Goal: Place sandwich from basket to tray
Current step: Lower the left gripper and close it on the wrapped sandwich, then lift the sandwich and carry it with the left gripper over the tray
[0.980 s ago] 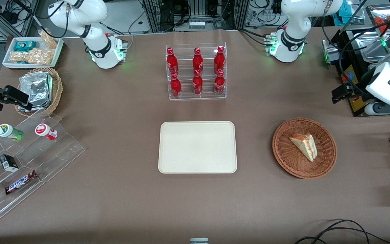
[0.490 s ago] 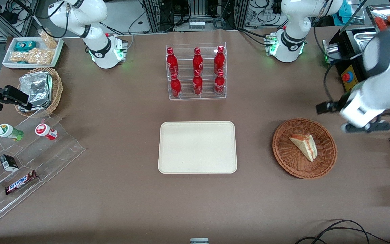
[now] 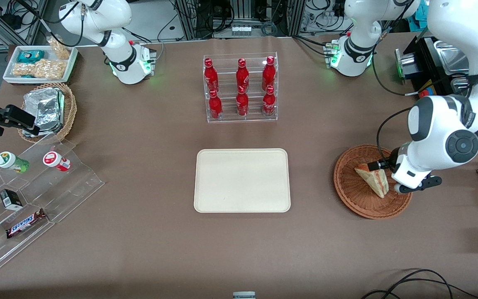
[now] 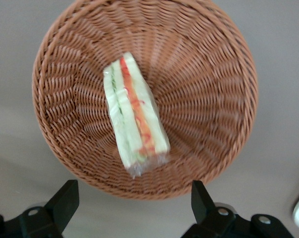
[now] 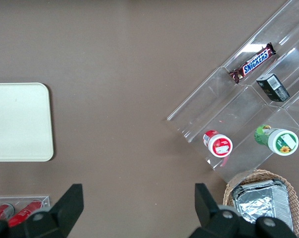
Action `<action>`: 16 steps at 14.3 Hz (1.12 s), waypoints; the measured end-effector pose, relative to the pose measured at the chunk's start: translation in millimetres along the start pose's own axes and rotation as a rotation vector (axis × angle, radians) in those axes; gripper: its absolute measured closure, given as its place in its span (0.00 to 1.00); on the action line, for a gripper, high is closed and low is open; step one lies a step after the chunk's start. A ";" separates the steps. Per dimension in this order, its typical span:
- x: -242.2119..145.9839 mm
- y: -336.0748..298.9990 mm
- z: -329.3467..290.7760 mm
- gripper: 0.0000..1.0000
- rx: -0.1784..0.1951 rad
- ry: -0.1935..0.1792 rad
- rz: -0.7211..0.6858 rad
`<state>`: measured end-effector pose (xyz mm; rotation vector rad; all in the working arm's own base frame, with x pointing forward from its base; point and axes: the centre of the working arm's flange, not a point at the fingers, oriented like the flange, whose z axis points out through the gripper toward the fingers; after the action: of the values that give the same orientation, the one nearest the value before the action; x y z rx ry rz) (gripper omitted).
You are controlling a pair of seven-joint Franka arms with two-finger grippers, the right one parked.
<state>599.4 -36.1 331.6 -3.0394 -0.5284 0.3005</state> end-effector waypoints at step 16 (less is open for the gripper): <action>11.9 5.2 2.2 0.73 0.008 -0.014 -0.461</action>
<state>611.6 -36.9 326.9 -2.7934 -1.1904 0.2971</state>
